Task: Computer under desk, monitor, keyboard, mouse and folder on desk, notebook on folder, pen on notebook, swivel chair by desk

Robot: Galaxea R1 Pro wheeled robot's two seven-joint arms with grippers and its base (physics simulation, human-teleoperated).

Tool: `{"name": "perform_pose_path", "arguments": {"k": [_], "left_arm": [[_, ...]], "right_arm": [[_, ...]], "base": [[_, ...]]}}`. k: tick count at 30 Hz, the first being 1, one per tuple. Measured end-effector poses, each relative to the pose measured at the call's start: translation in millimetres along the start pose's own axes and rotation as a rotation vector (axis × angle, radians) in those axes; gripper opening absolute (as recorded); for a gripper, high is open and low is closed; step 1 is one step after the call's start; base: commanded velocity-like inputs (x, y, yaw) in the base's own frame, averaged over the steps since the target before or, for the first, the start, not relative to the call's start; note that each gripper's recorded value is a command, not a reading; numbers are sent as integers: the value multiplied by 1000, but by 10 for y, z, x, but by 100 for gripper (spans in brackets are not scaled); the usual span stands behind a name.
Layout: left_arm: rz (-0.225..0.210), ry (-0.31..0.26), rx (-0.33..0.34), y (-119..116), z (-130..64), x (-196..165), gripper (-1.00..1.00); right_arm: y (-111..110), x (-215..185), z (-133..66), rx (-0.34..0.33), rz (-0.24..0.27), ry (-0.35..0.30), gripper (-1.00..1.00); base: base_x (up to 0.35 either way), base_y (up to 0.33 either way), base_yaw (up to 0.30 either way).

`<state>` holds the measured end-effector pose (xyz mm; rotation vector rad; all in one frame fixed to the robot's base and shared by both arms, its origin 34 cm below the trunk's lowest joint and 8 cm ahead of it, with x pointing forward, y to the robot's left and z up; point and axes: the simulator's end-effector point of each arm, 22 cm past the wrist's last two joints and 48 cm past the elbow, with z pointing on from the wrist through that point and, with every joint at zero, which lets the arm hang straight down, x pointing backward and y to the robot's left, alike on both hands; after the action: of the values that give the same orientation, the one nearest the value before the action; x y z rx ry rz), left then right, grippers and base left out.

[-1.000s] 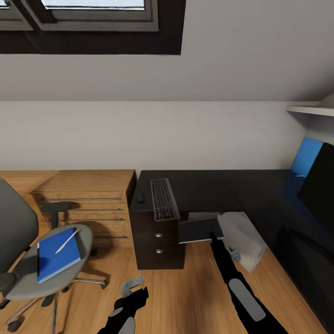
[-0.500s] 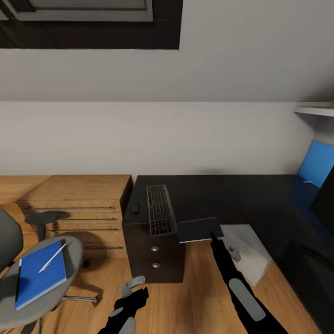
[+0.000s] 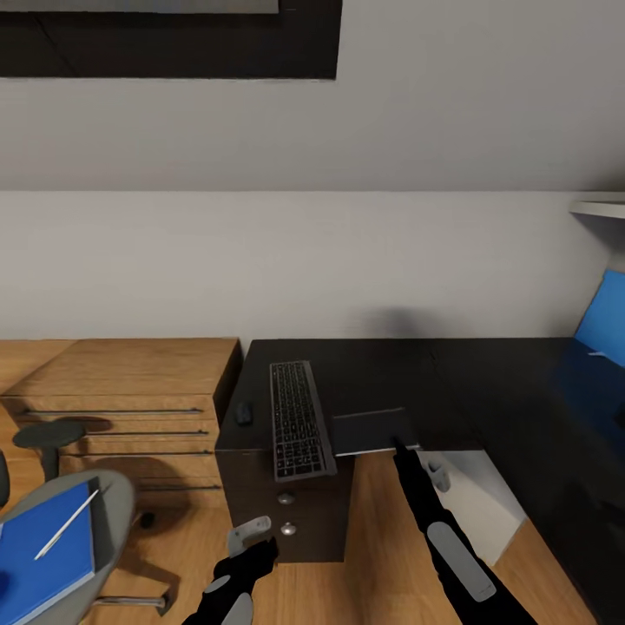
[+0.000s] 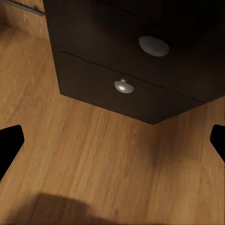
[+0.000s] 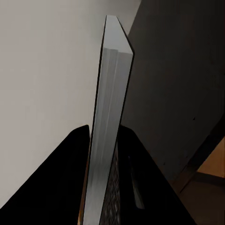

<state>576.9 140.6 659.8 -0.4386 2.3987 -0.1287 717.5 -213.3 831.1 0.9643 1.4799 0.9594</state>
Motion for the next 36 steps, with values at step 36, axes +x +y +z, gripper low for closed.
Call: {"name": "perform_pose_path", "arguments": {"k": [36], "left_arm": [[-4,0,-4,37,125,104,100]], "right_arm": [[-441,-592,-165,139,1,-395,-100]], "base": [[14,8,0]]}}
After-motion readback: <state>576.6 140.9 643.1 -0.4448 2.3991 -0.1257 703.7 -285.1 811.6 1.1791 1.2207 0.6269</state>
